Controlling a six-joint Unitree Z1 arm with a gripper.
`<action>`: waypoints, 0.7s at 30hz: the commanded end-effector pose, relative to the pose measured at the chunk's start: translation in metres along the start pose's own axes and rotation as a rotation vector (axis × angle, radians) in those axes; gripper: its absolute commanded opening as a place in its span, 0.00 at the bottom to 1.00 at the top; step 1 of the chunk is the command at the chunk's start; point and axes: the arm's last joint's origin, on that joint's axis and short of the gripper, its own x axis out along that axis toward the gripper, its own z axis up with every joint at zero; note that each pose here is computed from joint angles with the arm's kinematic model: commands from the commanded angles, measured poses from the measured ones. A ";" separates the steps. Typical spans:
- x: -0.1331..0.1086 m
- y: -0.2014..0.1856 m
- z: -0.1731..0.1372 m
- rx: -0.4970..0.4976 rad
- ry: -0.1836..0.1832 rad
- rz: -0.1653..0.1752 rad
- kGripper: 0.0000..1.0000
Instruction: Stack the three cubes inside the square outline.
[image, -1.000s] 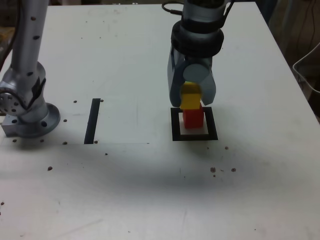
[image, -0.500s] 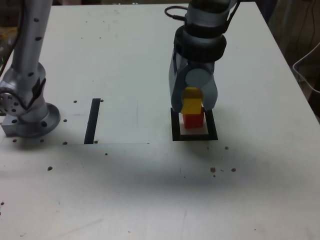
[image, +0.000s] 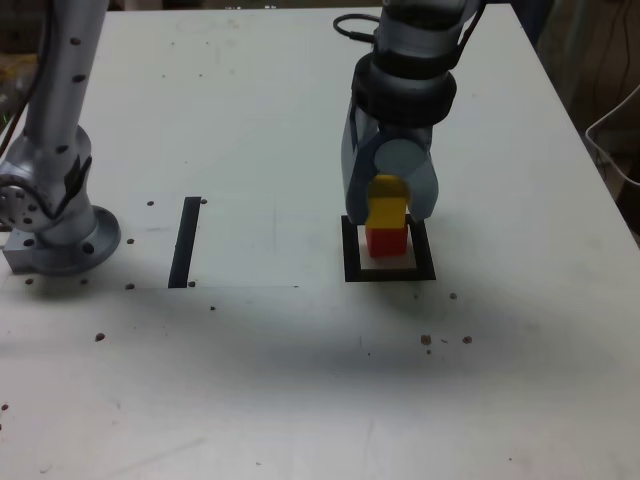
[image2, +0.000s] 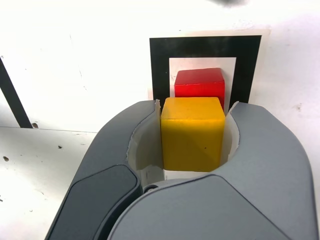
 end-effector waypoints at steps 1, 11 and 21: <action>-0.001 0.002 0.002 -0.001 -0.005 0.004 0.32; 0.001 0.006 0.002 -0.005 -0.001 0.018 0.37; 0.001 0.006 0.001 0.002 0.003 0.011 0.45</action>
